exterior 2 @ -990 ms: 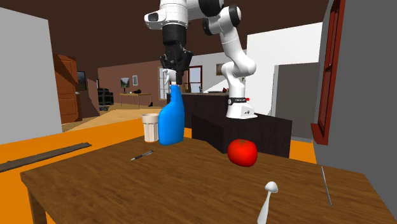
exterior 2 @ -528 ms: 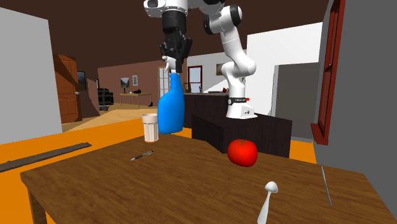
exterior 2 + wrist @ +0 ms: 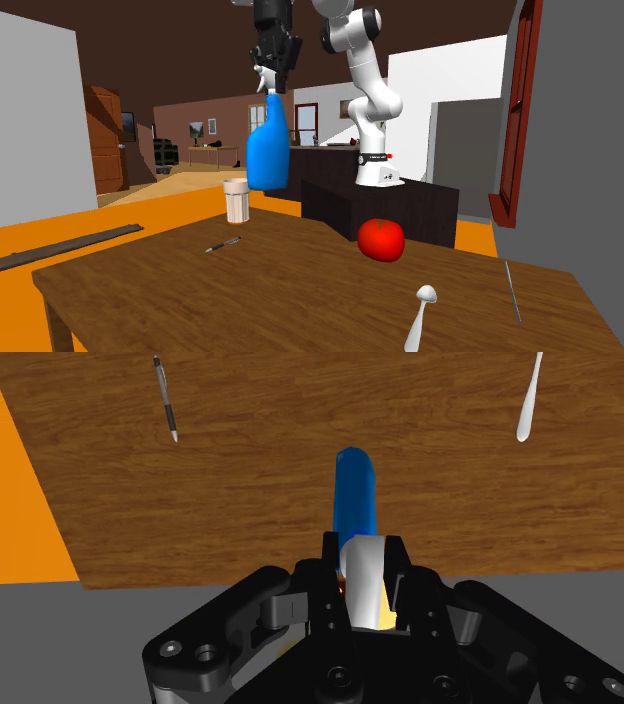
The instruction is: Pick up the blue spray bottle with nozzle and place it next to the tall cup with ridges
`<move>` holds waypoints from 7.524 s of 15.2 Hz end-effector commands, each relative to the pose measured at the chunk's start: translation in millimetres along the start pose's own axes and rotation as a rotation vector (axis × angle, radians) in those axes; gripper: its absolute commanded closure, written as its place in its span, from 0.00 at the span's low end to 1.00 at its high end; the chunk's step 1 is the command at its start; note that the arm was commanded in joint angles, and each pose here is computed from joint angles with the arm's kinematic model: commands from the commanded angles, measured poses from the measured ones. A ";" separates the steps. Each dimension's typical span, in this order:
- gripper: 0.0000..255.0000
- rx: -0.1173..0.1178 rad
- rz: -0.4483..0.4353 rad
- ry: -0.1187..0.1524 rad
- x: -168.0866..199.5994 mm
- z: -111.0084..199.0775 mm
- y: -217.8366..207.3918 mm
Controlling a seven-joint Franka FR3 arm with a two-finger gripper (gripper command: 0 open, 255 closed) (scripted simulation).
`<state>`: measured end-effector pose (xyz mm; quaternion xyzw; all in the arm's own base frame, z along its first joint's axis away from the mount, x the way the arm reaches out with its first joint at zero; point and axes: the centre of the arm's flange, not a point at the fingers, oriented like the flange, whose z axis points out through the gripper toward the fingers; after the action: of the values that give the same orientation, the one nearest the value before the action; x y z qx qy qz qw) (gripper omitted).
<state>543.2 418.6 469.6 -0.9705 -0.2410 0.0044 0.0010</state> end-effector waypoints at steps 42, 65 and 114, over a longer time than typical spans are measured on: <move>1.00 0.000 0.000 0.000 -52.1 -35.5 362.5; 1.00 0.000 0.000 0.000 -83.2 22.3 586.3; 0.00 0.000 0.000 0.000 -81.6 223.4 587.2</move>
<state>743.8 -138.5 244.6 -0.9705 -0.2410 0.0044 0.0009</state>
